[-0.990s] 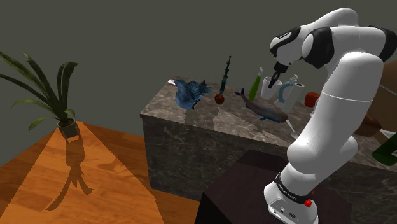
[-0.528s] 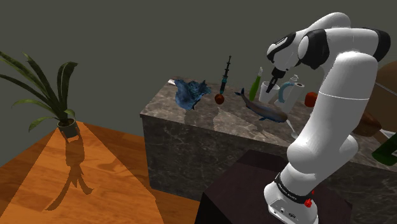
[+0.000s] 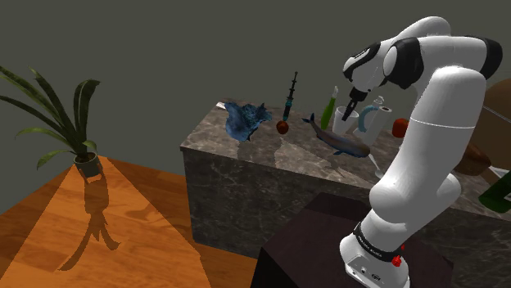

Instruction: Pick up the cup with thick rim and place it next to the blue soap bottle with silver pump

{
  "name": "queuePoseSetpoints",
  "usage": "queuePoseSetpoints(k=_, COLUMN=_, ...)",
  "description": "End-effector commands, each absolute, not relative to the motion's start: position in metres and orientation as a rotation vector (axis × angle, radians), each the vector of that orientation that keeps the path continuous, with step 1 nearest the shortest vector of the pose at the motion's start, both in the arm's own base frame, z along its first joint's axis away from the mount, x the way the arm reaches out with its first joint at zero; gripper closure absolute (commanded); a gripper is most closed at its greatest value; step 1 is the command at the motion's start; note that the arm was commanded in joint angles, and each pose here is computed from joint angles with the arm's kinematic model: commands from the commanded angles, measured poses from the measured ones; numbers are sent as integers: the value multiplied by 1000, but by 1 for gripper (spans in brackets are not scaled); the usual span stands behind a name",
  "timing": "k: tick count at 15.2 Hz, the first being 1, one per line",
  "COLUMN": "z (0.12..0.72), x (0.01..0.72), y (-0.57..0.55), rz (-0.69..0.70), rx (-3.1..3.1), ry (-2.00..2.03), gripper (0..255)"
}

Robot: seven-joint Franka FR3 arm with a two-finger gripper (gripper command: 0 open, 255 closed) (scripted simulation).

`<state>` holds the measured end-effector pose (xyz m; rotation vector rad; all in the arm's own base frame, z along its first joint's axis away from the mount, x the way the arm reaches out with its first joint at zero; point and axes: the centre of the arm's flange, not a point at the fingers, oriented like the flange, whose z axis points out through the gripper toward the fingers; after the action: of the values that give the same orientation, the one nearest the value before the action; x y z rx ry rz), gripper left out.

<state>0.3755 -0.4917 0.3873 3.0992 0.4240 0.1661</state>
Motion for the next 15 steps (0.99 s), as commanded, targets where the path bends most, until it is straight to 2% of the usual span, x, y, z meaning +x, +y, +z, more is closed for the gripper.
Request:
queuePoseSetpoints(k=1, z=387, x=375, y=-492, rz=166, rx=3099, ry=424, gripper=0)
queuePoseSetpoints(k=5, z=387, x=375, y=-492, rz=166, rx=3099, ry=424, gripper=0)
queuePoseSetpoints(k=9, z=437, x=370, y=-492, rz=166, rx=3099, ry=424, gripper=0)
queuePoseSetpoints(k=15, z=437, x=370, y=-492, rz=166, rx=3099, ry=424, gripper=0)
